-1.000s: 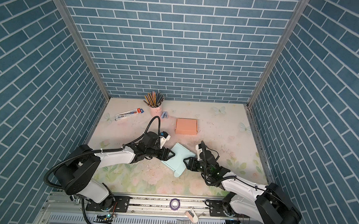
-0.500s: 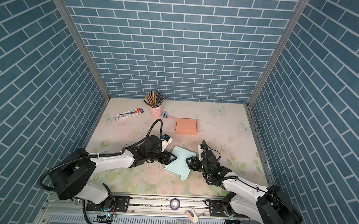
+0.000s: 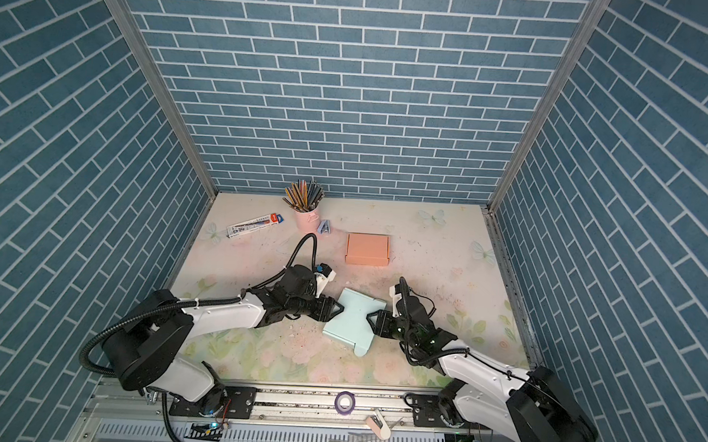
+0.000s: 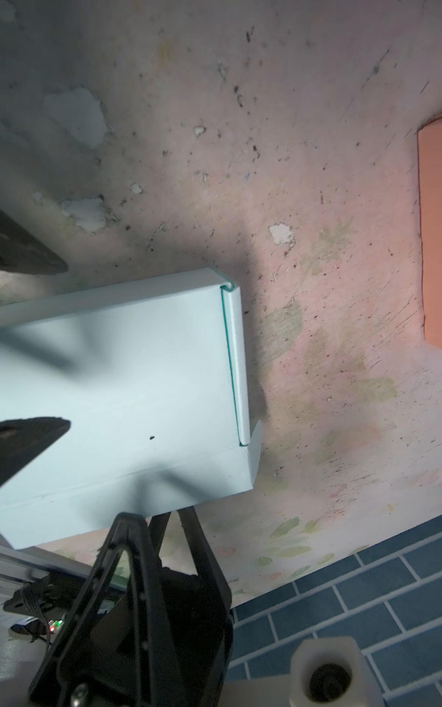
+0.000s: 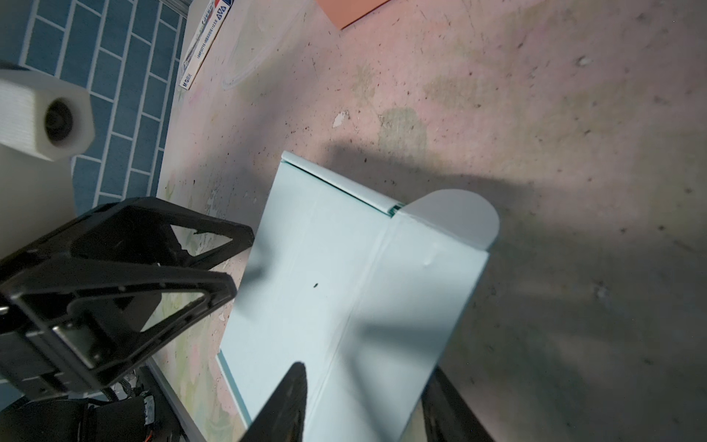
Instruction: Fold the paper box
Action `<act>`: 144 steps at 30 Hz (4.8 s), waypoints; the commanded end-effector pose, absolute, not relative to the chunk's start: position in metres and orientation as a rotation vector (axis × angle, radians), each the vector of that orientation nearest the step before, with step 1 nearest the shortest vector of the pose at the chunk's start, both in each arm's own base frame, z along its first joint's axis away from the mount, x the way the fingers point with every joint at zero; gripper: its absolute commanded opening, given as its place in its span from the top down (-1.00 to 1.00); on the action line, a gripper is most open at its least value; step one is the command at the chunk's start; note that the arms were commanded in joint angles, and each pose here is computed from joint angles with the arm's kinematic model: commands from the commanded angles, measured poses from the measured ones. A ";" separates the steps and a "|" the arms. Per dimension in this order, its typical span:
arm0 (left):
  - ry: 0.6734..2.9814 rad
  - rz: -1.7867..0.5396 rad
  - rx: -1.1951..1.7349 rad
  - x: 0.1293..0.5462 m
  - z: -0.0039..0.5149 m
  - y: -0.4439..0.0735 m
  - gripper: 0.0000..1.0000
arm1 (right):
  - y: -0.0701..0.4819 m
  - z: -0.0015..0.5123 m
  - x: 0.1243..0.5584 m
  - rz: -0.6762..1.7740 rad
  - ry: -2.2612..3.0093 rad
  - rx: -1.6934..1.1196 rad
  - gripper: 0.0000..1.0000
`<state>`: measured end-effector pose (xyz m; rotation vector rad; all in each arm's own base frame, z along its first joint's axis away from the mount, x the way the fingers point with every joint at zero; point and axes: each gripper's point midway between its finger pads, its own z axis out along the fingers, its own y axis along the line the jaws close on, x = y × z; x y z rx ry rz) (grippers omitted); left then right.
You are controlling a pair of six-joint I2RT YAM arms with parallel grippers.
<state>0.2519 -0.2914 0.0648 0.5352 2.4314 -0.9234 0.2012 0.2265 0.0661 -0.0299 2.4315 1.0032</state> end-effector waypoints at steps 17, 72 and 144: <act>2.468 -0.870 0.491 0.255 0.050 -0.266 -0.02 | 0.238 0.089 0.203 1.070 2.384 -0.096 0.19; 2.483 -0.876 0.344 0.269 0.036 -0.227 0.11 | 0.342 0.157 0.239 1.213 2.261 -0.338 -0.35; 2.244 -0.823 0.354 0.238 0.178 -0.201 -0.51 | 0.348 0.163 0.279 0.800 1.734 -1.619 -0.35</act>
